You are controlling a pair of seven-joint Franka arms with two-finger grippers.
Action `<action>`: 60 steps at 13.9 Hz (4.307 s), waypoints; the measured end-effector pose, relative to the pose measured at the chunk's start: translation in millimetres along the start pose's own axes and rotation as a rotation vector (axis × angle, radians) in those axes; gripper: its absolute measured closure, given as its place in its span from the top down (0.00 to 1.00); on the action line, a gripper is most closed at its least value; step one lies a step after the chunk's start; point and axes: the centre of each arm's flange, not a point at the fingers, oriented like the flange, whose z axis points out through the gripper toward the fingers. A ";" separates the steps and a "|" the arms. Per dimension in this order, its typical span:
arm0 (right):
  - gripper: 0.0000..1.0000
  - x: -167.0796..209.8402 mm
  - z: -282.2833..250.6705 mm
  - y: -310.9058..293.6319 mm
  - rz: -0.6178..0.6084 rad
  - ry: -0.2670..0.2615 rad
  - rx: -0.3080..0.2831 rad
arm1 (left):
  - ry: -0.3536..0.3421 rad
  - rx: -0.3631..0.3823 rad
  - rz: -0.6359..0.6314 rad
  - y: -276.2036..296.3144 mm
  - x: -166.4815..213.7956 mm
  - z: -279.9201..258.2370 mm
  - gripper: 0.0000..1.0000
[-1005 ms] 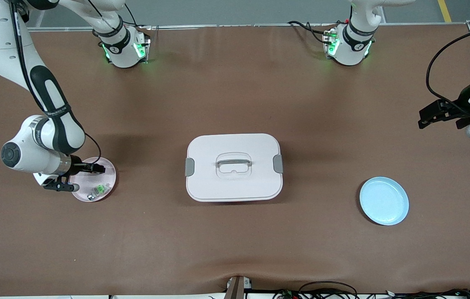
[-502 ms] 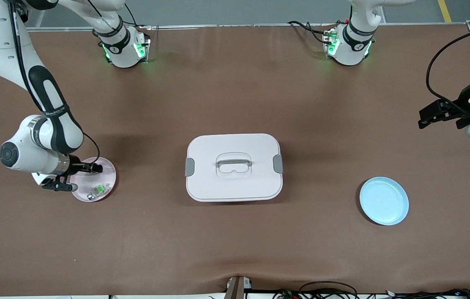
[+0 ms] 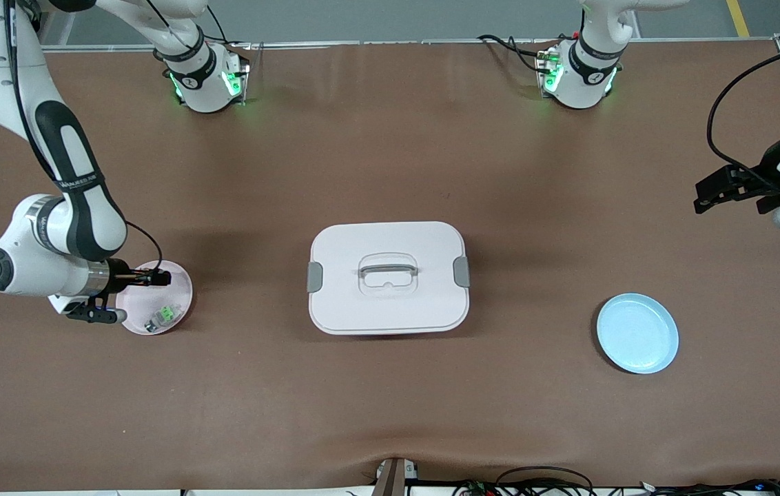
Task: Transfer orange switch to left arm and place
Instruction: 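Lift the switch with the right gripper and carry it over the box, then hold the switch above the box while the left gripper reaches it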
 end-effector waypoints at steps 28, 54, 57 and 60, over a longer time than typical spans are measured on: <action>0.73 -98.2 -129.3 -513.9 1.004 -0.100 0.401 | -0.017 -0.150 0.034 34.8 -7.0 -19.9 1.00; 0.73 -182.5 -166.9 -619.0 1.422 -0.416 0.568 | -0.086 -0.735 0.010 202.5 21.6 19.8 1.00; 0.73 -181.5 -174.1 -617.8 1.448 -0.439 0.580 | -0.104 -0.734 0.011 217.0 26.8 39.7 1.00; 0.73 -181.9 -179.4 -618.4 1.472 -0.455 0.596 | -0.110 -0.733 0.007 227.8 31.9 55.8 1.00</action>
